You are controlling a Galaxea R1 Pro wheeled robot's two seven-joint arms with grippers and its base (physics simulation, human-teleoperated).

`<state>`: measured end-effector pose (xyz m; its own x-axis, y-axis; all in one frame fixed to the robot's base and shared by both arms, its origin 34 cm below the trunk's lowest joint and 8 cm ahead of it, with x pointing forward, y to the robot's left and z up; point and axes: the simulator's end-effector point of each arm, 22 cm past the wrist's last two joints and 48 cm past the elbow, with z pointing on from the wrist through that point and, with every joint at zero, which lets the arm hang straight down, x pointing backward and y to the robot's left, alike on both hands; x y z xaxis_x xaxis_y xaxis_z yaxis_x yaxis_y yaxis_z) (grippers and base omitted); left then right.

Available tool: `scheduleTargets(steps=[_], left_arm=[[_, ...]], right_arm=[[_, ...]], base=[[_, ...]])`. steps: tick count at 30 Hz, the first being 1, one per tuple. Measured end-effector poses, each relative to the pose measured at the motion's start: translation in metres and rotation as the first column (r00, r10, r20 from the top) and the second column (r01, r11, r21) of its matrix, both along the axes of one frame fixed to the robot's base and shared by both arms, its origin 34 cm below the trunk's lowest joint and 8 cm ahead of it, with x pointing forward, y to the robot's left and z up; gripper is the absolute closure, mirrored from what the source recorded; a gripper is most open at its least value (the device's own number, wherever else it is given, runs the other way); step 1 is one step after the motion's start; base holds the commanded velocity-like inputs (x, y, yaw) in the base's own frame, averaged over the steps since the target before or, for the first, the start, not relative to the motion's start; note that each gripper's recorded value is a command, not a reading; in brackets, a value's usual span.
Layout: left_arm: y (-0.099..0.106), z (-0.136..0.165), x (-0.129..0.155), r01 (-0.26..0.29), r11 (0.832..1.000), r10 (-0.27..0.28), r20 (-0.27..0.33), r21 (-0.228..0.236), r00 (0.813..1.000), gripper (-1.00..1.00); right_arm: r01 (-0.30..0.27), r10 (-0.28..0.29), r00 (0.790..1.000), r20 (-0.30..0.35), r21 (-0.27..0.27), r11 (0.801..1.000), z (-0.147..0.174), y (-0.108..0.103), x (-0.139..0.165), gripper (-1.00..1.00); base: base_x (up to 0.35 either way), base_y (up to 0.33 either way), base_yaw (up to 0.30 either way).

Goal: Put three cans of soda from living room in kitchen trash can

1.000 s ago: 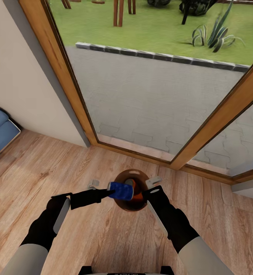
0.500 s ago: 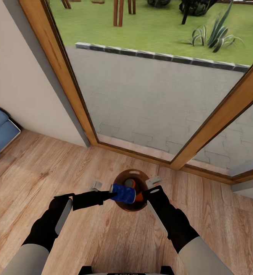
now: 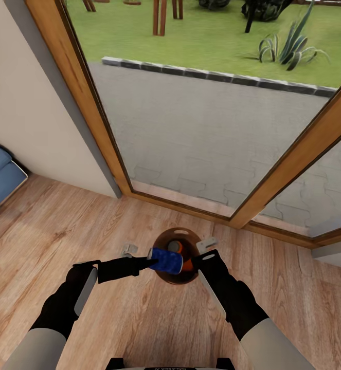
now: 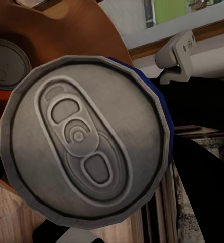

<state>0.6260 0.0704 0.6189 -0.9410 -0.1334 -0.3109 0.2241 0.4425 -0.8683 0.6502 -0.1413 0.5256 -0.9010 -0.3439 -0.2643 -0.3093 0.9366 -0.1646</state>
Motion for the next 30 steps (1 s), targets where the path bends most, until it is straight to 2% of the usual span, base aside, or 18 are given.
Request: scheduleTargets(steps=[12,17,21,25,30], left_arm=[[0.000,0.000,0.000,0.000,1.000,0.000,0.001,0.001,1.000,1.00],[0.000,0.000,0.000,0.000,1.000,0.000,0.002,0.002,1.000,1.00],[0.000,0.000,0.001,0.000,1.000,0.000,0.003,0.001,1.000,1.00],[0.000,0.001,0.001,0.000,1.000,0.000,0.003,0.002,1.000,1.00],[0.000,0.000,0.001,0.001,1.000,-0.001,0.003,0.002,1.000,1.00]], right_arm=[[0.001,-0.001,1.000,0.004,0.001,1.000,0.001,0.001,0.001,1.00],[0.011,-0.009,1.000,0.028,-0.070,0.998,0.005,-0.014,0.006,1.00],[0.024,-0.023,0.999,0.025,-0.049,0.999,0.004,-0.010,0.005,1.00],[0.019,-0.017,0.999,0.028,-0.065,0.998,0.005,-0.013,0.006,1.00],[0.022,-0.020,0.999,0.028,-0.058,0.998,0.005,-0.012,0.006,1.00]], base=[[0.000,0.000,0.000],[0.000,0.000,0.000],[0.000,0.000,0.000],[0.000,0.000,0.000],[0.000,0.000,0.000]])
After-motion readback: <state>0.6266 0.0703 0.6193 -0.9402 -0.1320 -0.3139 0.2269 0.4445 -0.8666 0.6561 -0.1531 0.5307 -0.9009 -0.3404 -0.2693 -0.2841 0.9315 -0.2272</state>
